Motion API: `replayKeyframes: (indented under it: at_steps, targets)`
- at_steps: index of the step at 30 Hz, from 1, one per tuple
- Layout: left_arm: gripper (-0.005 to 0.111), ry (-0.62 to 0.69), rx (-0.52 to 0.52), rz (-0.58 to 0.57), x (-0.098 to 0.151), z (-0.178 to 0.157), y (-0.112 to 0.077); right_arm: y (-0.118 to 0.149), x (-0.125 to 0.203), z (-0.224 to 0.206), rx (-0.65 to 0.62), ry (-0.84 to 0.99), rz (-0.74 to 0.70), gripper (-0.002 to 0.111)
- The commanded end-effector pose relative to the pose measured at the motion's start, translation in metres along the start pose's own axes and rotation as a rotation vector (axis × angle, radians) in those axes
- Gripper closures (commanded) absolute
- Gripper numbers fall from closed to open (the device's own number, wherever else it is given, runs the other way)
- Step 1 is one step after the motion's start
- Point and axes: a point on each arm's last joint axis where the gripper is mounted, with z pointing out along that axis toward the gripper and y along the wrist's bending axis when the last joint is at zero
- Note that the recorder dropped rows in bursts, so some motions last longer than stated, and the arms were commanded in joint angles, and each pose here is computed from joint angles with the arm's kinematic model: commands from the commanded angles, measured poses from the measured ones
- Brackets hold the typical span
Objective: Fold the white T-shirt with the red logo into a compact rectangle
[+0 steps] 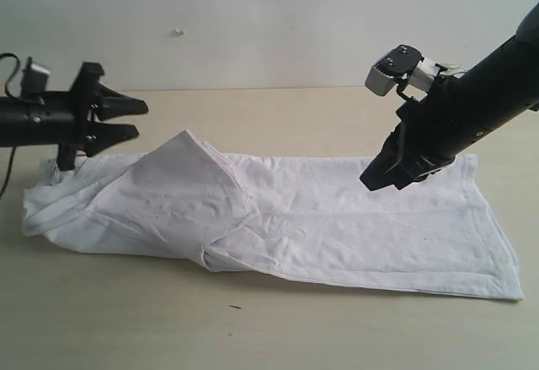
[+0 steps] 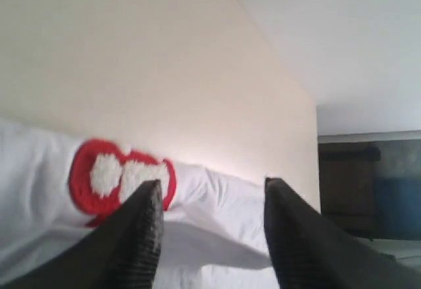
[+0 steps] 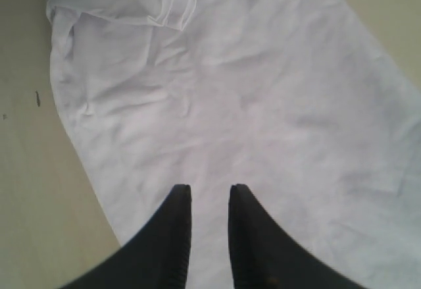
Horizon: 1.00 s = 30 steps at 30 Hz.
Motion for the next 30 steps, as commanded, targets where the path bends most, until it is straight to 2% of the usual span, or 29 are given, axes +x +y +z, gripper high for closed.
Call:
replayKeyframes:
  at_steps: [1, 3, 6, 10, 15, 16, 18, 23, 26, 30]
  targets:
    - [0.058, -0.069, 0.060, 0.090, -0.028, -0.042, -0.014, 0.003, -0.003, -0.003, -0.001, -0.011, -0.014, 0.087]
    - [0.058, -0.043, 0.029, 0.157, -0.033, -0.063, -0.012, 0.003, -0.003, -0.003, -0.001, -0.011, -0.014, 0.087]
    - [0.058, 0.043, -0.106, 0.255, -0.033, -0.091, 0.003, 0.003, -0.003, -0.003, -0.001, -0.011, -0.012, 0.087]
    - [0.056, 0.136, -0.274, 0.239, -0.031, -0.116, 0.027, 0.004, -0.002, -0.003, -0.015, -0.006, -0.005, 0.087]
    - [0.026, 0.109, -0.363, 0.245, -0.036, -0.126, 0.041, 0.008, -0.001, -0.004, -0.064, 0.011, -0.006, 0.087]
    - [0.020, 0.098, -0.416, 0.279, -0.038, -0.128, 0.045, 0.010, 0.000, -0.004, -0.076, 0.016, -0.006, 0.087]
    - [0.021, 0.097, -0.457, 0.296, -0.039, -0.127, 0.051, 0.010, 0.000, -0.004, -0.082, 0.018, -0.006, 0.087]
    - [0.021, 0.153, -0.457, 0.240, -0.033, -0.117, 0.076, 0.010, 0.000, -0.004, -0.082, 0.018, -0.010, 0.087]
    - [0.021, 0.227, -0.427, 0.175, -0.023, -0.104, 0.103, 0.010, 0.000, -0.004, -0.082, 0.018, -0.014, 0.087]
    - [0.021, 0.320, -0.280, 0.105, -0.007, -0.088, 0.122, 0.010, 0.000, -0.004, -0.082, 0.018, -0.014, 0.087]
